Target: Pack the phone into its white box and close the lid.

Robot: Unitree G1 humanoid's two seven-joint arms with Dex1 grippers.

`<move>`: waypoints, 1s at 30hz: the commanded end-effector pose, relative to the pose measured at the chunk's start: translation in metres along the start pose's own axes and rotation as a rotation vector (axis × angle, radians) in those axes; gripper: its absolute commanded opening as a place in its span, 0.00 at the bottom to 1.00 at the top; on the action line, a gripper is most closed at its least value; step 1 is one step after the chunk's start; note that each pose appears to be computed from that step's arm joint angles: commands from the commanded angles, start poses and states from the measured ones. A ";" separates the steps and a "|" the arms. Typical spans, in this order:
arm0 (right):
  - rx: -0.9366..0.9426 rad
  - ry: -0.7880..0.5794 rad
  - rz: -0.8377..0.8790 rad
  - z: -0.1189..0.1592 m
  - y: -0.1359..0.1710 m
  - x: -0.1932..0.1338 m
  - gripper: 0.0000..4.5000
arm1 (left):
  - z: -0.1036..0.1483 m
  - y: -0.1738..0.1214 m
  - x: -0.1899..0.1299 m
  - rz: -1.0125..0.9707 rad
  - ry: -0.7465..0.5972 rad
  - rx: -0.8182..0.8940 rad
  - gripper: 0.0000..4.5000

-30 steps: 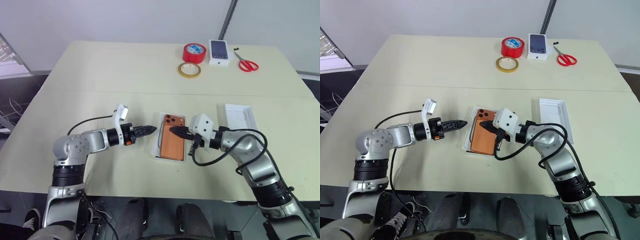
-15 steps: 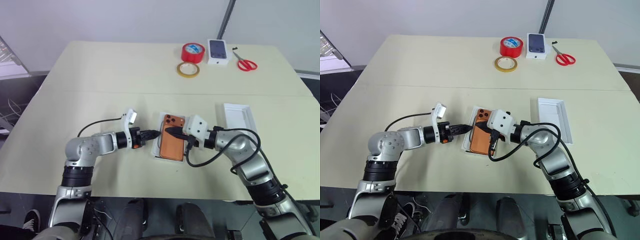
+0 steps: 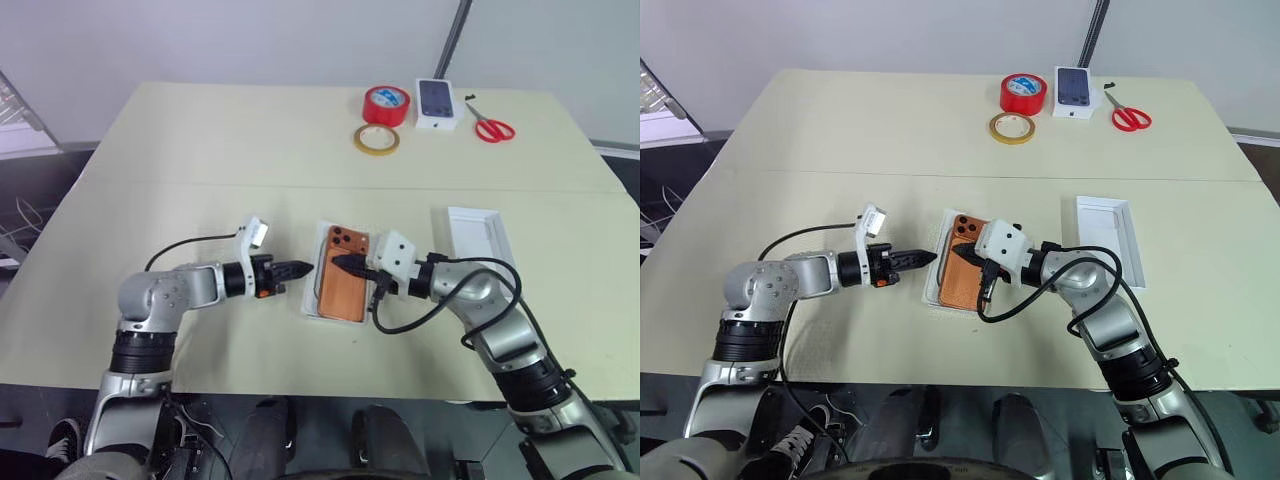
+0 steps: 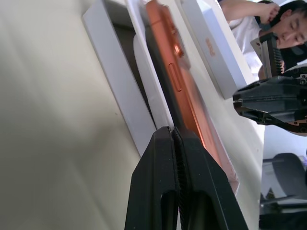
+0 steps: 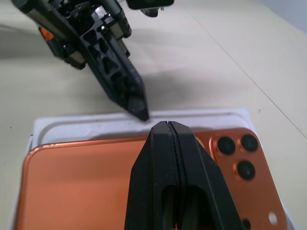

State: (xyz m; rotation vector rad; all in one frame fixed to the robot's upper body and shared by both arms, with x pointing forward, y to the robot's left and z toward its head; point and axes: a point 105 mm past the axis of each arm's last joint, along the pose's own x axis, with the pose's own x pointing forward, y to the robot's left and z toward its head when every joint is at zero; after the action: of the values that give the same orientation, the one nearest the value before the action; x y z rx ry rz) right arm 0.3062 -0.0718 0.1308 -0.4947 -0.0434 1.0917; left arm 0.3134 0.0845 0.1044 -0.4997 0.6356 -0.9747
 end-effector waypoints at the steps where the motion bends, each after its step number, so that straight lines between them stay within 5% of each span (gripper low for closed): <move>1: -0.037 -0.034 -0.028 0.010 -0.008 -0.002 0.00 | 0.002 -0.017 0.010 -0.071 -0.002 -0.036 0.01; 30: -0.124 0.076 -0.003 -0.011 -0.003 -0.004 0.00 | -0.012 -0.021 0.023 -0.032 0.077 -0.013 0.01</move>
State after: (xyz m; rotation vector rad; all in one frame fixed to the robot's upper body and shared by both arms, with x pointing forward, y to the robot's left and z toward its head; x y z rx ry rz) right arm 0.3116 -0.0833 0.1183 -0.6186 -0.0090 1.0634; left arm 0.3042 0.0563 0.1003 -0.5106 0.7221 -1.0057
